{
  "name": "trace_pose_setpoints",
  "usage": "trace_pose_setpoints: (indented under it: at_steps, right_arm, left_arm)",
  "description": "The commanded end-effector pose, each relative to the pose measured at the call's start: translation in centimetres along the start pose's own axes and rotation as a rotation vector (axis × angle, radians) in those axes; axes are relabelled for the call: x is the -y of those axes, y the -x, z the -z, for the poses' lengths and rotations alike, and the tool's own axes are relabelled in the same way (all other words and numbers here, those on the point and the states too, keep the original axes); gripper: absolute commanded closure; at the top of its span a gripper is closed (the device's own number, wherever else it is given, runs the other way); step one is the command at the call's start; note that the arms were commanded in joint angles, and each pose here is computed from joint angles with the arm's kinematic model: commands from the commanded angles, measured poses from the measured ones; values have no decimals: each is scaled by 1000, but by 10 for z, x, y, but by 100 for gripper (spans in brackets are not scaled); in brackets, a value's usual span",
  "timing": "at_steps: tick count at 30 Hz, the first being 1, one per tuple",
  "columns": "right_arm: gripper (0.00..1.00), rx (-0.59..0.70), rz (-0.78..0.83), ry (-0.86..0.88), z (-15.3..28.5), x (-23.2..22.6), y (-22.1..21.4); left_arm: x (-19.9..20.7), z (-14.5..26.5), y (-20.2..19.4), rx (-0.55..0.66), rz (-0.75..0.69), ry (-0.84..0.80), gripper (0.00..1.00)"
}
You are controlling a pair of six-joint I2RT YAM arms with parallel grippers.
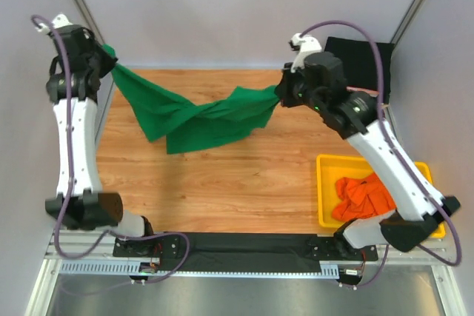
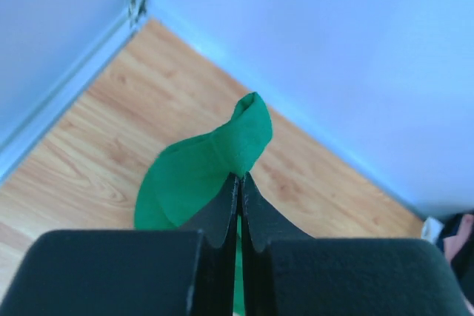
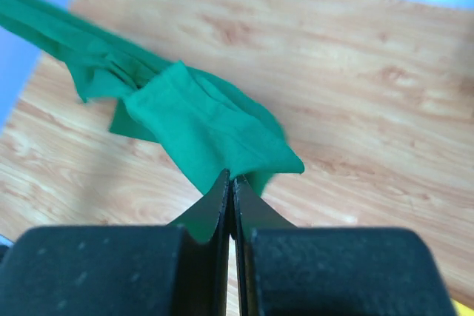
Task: Fold and stack the t-shirts
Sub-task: Flatten the tshirt out
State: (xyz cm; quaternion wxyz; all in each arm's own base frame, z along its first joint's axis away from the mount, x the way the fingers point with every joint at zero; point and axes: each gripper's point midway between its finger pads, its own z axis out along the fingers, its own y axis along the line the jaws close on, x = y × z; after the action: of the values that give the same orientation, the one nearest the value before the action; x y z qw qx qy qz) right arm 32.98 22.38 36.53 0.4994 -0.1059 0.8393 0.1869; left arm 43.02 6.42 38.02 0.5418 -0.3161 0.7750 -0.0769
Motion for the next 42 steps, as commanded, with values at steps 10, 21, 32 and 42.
trace_pose_setpoints:
  at_steps: [10,21,32,42]
  right_arm:
    - [100,168,-115,30,101,19,-16]
    - [100,-107,-193,-112,31,34,-90]
    - [100,-216,-128,-195,-5,52,-136]
    - [100,-251,-122,-161,-23,49,-157]
  left_arm:
    - [-14,18,-36,-173,-153,-16,100]
    - [-45,-82,-205,-744,-305,138,23]
    - [-144,35,-208,-516,-49,282,21]
    - [-140,72,-325,-767,-61,204,27]
